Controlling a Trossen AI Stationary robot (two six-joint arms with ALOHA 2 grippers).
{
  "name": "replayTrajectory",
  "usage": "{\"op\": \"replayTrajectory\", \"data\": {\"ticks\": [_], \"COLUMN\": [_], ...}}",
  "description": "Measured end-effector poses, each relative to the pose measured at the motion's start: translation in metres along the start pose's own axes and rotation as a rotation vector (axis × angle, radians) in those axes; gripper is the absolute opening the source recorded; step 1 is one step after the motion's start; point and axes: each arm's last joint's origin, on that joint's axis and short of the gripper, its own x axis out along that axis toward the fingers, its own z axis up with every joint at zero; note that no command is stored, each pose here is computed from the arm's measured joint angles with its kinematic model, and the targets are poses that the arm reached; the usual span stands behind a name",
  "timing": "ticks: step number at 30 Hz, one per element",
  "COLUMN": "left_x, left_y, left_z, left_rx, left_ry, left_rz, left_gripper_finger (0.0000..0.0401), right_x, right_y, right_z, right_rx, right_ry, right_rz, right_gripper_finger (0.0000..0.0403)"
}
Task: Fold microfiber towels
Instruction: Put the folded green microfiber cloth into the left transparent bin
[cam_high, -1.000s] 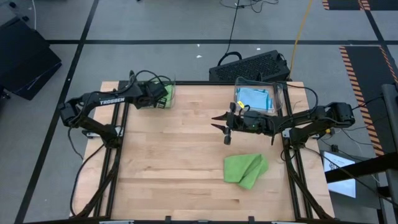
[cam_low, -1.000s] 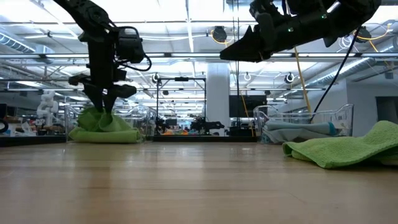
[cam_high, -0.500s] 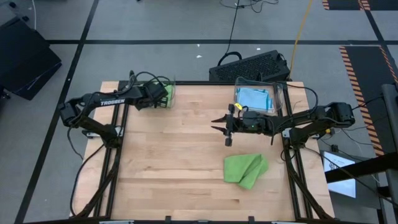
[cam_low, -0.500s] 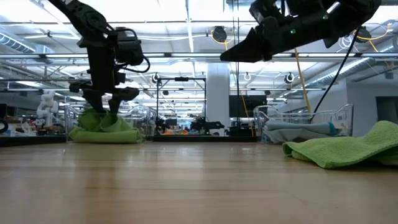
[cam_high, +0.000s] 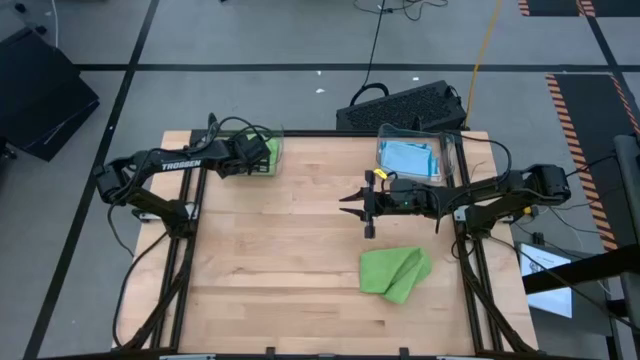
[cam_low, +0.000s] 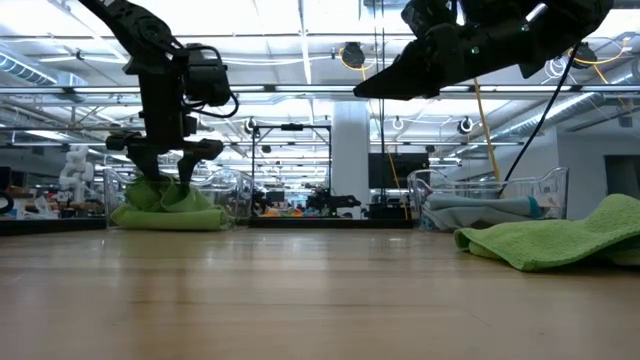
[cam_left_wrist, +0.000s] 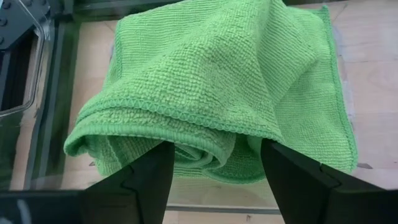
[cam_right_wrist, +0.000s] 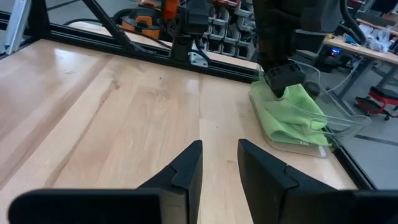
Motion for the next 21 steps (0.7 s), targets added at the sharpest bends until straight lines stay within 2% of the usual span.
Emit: {"op": "replayTrajectory", "data": {"ticks": [8,12,15,18,21], "left_x": [0.002,0.009,0.013,0.017,0.020], "left_y": [0.004,0.009,0.014,0.017,0.017], "left_z": [0.004,0.014,0.021,0.030,0.041], "left_rx": [-0.015,-0.014,0.007,0.029,0.095], "left_ry": [-0.034,0.015,0.012,0.009,-0.018], "left_rz": [0.037,-0.001,-0.009,-0.052,-0.147], "left_gripper_finger": [0.0244,0.0227,0.0178,0.0103,0.0024], "right_x": [0.000,0.000,0.000,0.000,0.000], "right_y": [0.000,0.000,0.001,0.001,0.001], "right_z": [0.000,0.000,0.000,0.000,0.000], "right_rx": [-0.001,0.000,0.002,0.004,0.013], "right_ry": [0.001,0.001,-0.006,-0.010,-0.010], "right_rz": [0.000,0.002,0.030,0.050,0.050], "right_gripper_finger": [0.0092,0.0092,0.0092,0.0092,0.0092]}}
